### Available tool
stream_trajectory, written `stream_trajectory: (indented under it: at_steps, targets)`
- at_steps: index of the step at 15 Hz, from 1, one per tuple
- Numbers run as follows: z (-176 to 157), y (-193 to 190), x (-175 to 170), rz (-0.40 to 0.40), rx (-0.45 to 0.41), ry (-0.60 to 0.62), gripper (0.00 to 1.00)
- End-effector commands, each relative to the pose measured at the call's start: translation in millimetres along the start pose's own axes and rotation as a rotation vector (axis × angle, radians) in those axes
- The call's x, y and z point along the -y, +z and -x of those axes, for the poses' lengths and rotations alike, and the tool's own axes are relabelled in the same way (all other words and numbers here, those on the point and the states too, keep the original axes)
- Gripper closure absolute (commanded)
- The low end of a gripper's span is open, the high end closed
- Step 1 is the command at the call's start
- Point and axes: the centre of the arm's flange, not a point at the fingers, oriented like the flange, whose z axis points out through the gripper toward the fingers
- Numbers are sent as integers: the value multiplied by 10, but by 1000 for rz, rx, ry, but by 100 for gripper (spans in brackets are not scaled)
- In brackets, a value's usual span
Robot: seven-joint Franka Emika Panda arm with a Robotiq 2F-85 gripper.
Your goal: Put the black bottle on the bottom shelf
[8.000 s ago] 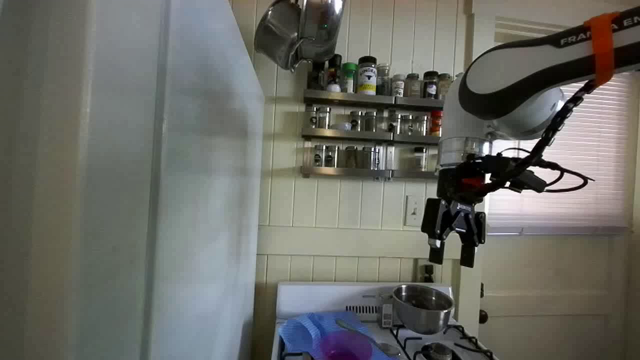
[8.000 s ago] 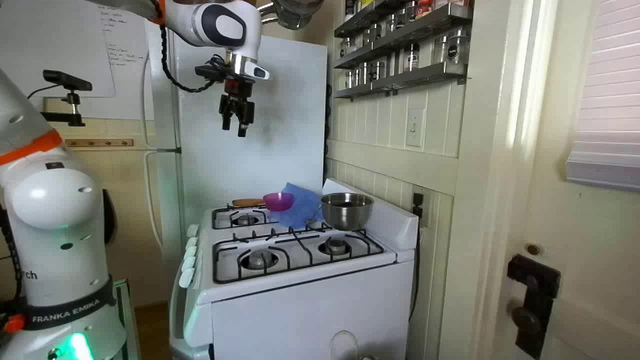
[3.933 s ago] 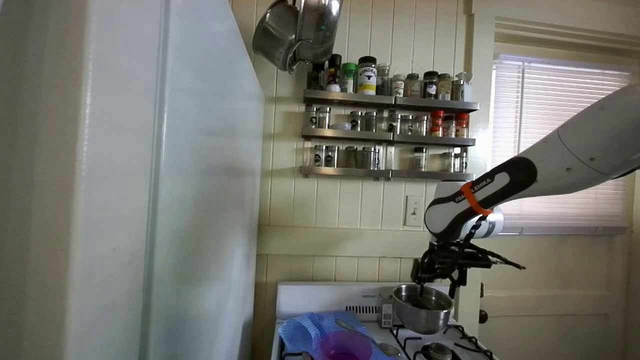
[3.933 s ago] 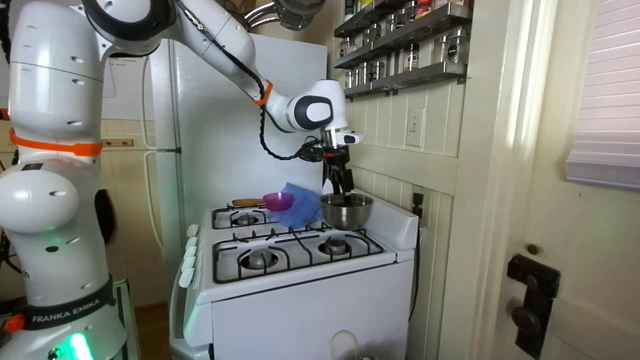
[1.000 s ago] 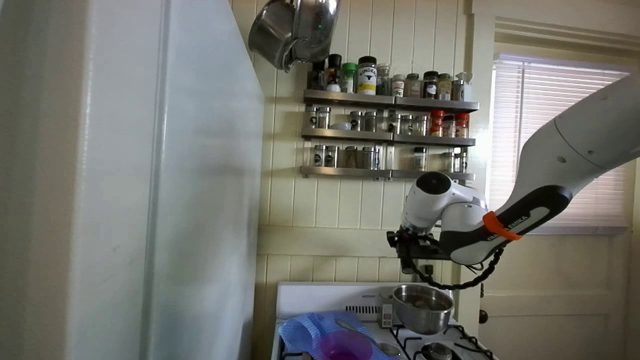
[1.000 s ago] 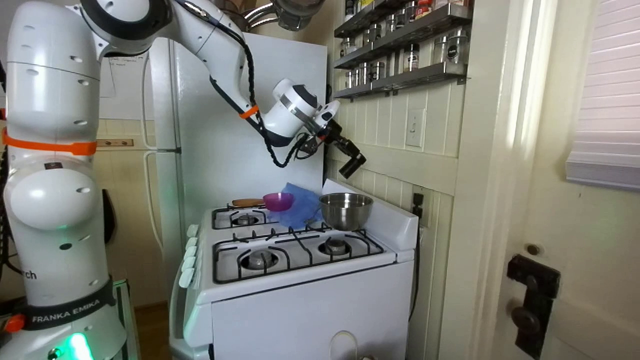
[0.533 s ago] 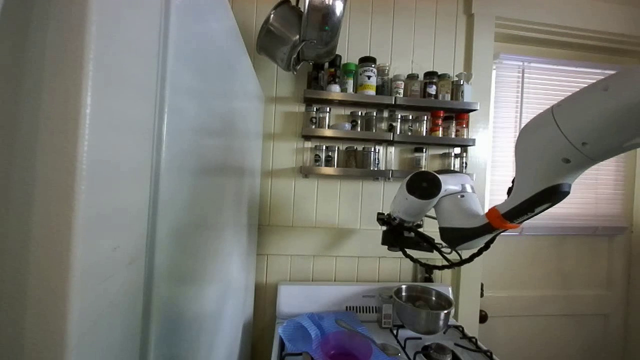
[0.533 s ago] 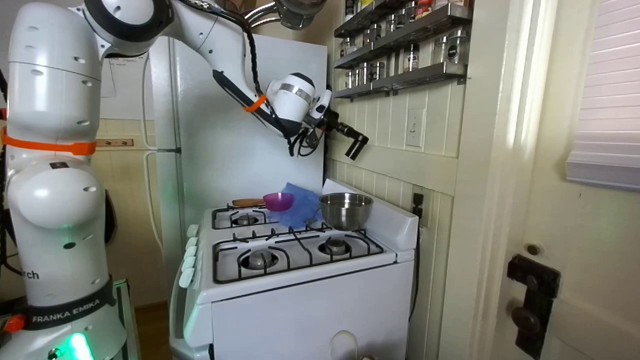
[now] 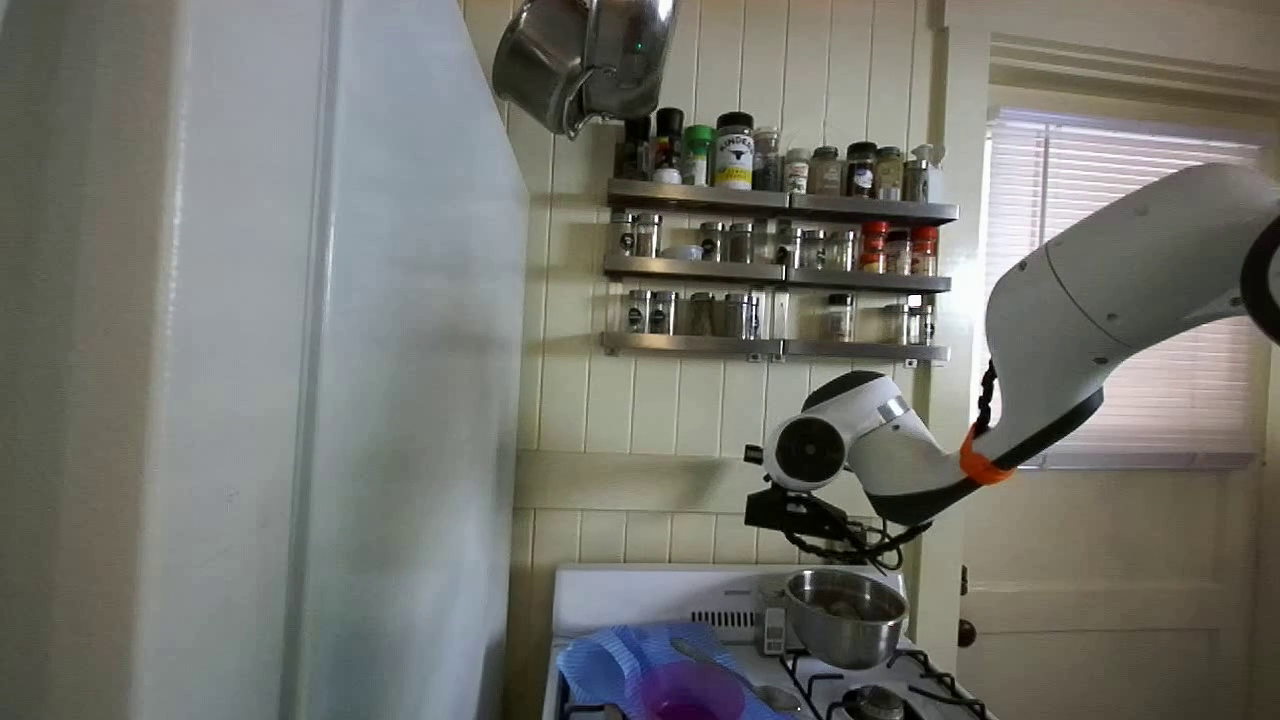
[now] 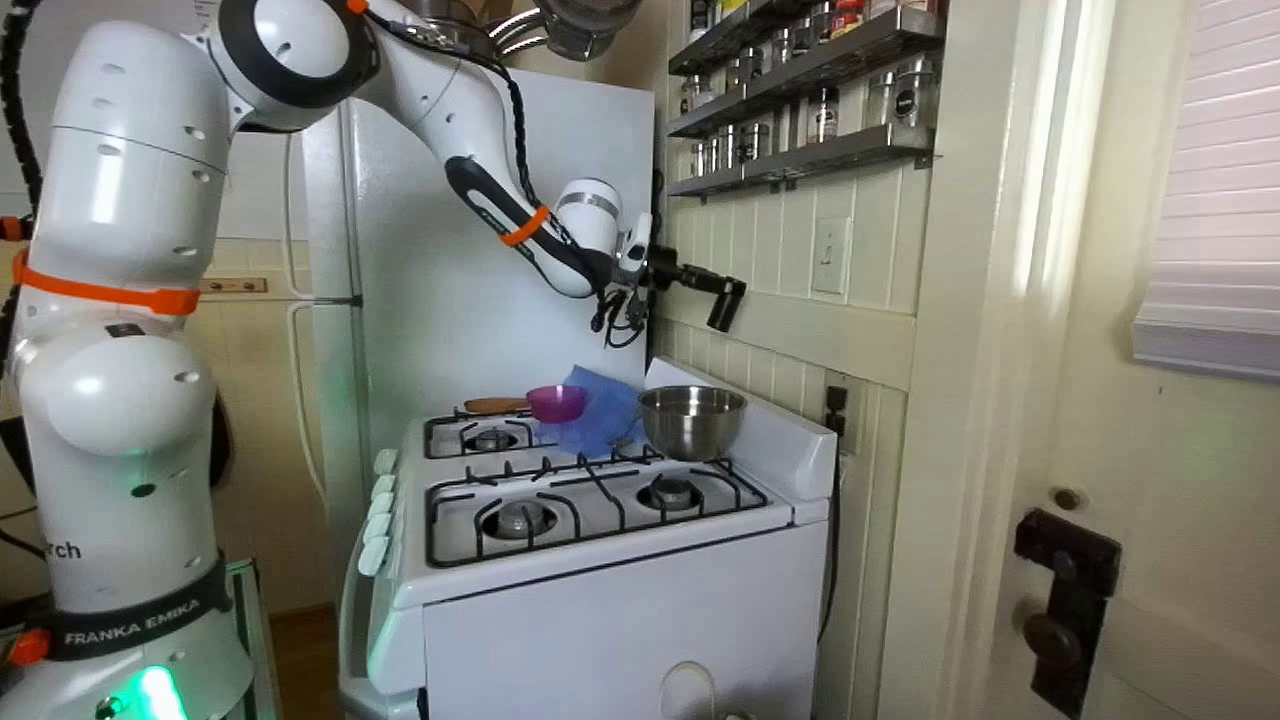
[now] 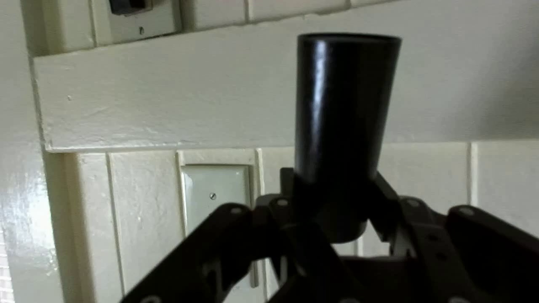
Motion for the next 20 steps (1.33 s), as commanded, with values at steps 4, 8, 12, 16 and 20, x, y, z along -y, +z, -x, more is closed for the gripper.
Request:
stream_trajectory:
  at_steps: [4, 8, 12, 16, 20]
  targets:
    - [433, 149, 41, 47, -17, -19, 82]
    - [478, 95, 57, -14, 116, -15, 57]
    - [389, 119, -42, -49, 160, -5, 57]
    - [398, 93, -10, -55, 164, -4, 57]
    - [469, 58, 305, 84, -43, 13, 82]
